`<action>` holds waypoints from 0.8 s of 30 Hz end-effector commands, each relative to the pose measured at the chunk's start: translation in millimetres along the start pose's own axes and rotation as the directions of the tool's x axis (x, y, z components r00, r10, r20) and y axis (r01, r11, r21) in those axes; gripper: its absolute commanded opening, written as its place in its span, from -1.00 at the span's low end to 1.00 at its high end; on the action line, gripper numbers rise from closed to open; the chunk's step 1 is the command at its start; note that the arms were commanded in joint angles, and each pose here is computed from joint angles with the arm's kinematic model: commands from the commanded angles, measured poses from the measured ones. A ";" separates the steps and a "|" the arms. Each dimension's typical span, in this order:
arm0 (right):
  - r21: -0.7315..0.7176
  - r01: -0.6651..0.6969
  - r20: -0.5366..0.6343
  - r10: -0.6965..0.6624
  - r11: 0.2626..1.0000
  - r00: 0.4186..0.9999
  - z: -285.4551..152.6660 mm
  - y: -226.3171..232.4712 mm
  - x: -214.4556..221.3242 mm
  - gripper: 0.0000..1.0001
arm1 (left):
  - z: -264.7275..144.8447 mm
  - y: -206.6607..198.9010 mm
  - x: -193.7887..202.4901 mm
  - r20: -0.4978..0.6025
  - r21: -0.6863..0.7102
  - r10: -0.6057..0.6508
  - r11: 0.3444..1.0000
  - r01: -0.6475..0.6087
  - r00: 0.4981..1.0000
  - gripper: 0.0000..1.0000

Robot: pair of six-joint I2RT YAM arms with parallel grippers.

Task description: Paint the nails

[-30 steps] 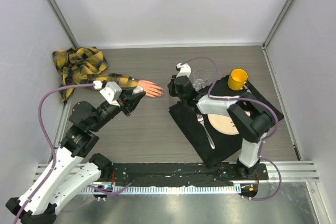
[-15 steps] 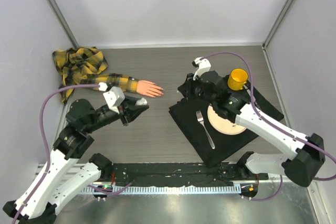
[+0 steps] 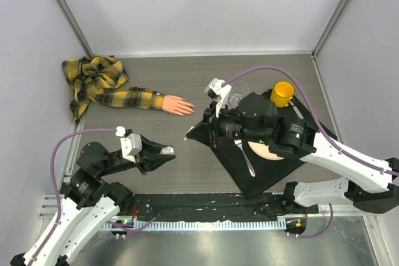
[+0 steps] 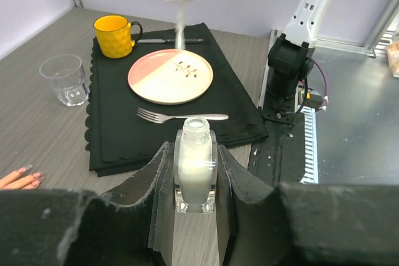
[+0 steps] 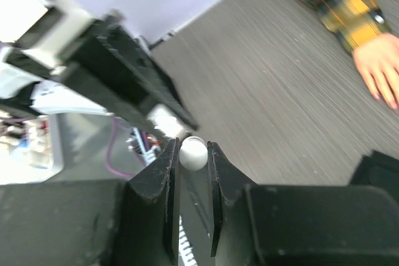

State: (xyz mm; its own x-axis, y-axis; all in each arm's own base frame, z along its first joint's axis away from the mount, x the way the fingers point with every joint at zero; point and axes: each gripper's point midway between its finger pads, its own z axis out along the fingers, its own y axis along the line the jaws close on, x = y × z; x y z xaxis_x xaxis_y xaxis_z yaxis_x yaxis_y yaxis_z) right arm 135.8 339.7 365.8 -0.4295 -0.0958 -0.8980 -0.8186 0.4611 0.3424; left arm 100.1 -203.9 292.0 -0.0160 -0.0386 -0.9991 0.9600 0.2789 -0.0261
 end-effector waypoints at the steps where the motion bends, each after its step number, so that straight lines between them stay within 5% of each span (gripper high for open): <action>1: -0.080 0.020 0.008 -0.019 0.997 1.000 -7.6 30.8 -15.4 -0.99 | 0.5 -6.9 -22.9 0.076 0.034 0.046 0.998 -0.049 0.996 -1.00; 24: -0.115 0.040 -0.018 -0.042 0.993 0.999 10.4 56.7 -21.1 -1.00 | -2.2 5.1 -16.1 0.055 -0.041 0.050 0.998 -0.048 0.997 -1.00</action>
State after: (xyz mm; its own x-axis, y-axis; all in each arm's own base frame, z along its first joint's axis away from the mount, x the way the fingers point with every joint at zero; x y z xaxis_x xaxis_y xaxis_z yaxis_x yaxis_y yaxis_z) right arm 103.6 377.0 369.0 -0.4380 -0.2056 -0.8752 -0.8597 0.3805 0.3409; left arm 101.6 -201.0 299.5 0.0180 -0.0608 -0.9980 0.9534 0.3016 -0.0012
